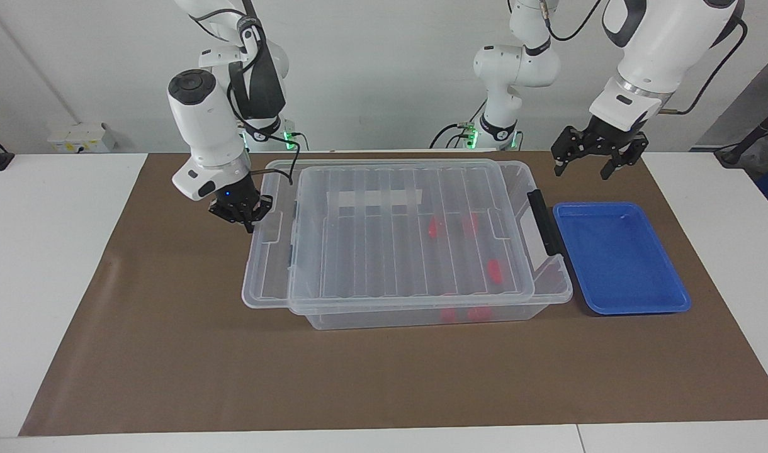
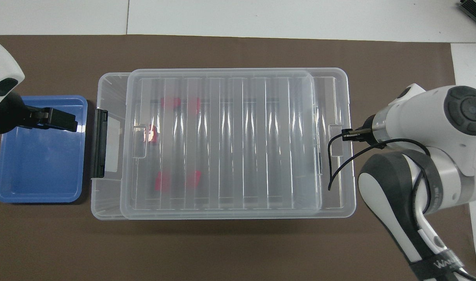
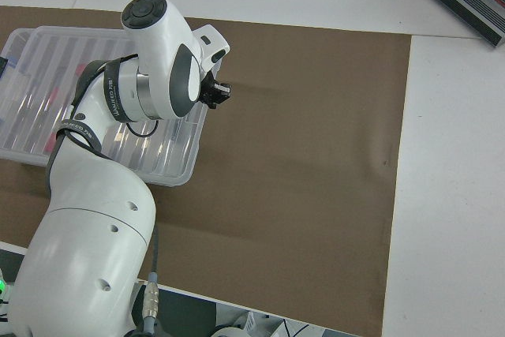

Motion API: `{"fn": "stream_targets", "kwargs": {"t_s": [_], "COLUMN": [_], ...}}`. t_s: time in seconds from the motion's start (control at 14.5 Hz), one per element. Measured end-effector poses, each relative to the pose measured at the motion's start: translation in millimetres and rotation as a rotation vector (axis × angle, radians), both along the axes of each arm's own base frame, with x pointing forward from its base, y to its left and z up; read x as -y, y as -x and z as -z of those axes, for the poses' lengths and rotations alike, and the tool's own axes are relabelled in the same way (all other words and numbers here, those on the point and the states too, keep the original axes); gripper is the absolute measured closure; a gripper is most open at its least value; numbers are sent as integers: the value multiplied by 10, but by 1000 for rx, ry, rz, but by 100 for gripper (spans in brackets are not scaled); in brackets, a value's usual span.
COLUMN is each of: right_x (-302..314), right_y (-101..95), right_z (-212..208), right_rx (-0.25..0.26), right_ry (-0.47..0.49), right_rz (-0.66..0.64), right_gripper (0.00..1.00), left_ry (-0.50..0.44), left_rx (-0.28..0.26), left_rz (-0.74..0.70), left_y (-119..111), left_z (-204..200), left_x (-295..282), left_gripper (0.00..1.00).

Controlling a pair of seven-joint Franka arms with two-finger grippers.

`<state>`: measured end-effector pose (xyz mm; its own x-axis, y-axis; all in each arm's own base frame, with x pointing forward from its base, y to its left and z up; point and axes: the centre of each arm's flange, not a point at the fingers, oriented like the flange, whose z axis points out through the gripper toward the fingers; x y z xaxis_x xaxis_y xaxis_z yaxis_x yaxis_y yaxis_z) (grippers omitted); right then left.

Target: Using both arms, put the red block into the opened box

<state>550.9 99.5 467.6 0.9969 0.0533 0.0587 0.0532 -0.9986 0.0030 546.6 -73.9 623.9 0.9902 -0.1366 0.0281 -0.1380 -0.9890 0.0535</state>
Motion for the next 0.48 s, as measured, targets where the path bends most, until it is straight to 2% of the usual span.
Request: {"fn": "stream_targets", "kwargs": {"t_s": [0.48], "right_x": [-342], "right_y": [116], "right_z": [-18], "right_rx": [-22], "right_ry": [4], "right_rz": [-35], "right_gripper": [99], "left_ry": [0], "left_rx": [0], "left_rz": [-16], "left_y": [-11], "left_z": [0], "left_x": [-89], "left_gripper": [0]}}
